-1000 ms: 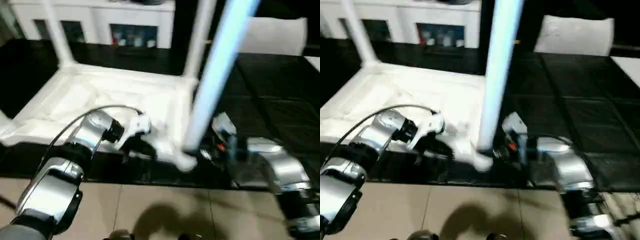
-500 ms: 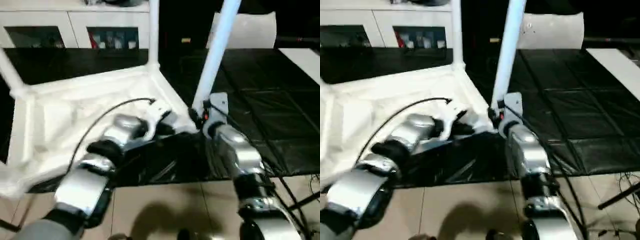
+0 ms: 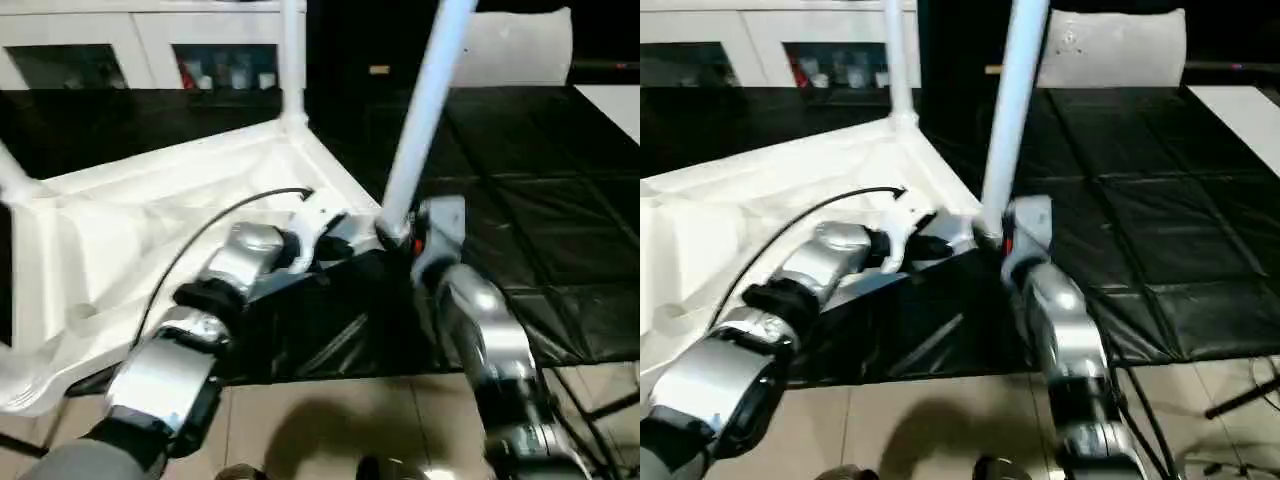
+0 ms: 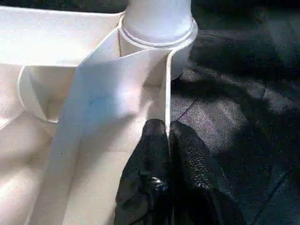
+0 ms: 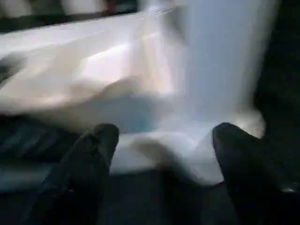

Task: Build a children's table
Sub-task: Rotate leg to tighten

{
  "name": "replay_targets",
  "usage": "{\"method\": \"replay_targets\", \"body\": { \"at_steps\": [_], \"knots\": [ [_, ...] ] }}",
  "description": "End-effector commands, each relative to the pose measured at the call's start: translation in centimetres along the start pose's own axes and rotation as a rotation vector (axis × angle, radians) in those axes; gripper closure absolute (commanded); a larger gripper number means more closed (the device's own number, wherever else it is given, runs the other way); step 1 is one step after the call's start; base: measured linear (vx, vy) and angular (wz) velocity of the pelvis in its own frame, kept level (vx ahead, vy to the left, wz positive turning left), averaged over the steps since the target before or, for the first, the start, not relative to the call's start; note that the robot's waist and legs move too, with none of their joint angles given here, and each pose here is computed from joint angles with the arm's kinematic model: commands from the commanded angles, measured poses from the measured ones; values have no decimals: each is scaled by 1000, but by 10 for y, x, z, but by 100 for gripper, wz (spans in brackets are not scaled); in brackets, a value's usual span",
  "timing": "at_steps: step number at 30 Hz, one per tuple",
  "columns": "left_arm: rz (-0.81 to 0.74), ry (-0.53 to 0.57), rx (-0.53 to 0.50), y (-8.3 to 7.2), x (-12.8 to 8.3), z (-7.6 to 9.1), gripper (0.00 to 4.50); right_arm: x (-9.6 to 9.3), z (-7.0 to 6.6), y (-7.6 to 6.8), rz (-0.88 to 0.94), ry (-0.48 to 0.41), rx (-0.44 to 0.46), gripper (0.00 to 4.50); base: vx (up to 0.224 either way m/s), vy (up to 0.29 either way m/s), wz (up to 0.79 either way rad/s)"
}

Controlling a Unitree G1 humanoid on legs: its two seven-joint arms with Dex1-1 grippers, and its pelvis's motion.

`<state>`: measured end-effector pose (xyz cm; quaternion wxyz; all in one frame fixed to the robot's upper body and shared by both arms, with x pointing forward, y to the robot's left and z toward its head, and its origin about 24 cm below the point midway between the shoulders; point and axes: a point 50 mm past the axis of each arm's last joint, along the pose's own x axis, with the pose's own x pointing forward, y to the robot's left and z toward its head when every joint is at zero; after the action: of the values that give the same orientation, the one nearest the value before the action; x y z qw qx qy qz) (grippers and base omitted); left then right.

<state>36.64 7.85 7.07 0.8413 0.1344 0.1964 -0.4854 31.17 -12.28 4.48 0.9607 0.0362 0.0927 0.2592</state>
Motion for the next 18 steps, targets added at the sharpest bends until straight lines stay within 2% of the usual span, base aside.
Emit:
{"method": "replay_targets", "body": {
  "at_steps": [1, 2, 4, 9, 13, 18],
  "knots": [
    [-73, -33, 54, -3, -4, 4, 450, -9, 10, 0, 125, -33, -58, 62, 0, 0, 0],
    [-73, -33, 54, -3, -4, 4, 450, -9, 10, 0, 125, -33, -58, 55, 0, 0, 0],
    [-130, -8, 118, -1, -13, -4, 450, -26, 14, -14, 211, -21, -115, 42, 0, 0, 0],
    [-204, 55, 157, 4, -27, -16, 450, -52, 24, -31, 394, 63, -215, 6, 0, 0, 0],
    [-234, 77, 176, 6, -35, -20, 450, -66, 29, -35, 491, 117, -245, 6, 0, 0, 0],
    [-344, 87, 211, 2, -44, -26, 450, -68, 33, -44, 482, 140, -274, 6, 0, 0, 0]
  ]
}}
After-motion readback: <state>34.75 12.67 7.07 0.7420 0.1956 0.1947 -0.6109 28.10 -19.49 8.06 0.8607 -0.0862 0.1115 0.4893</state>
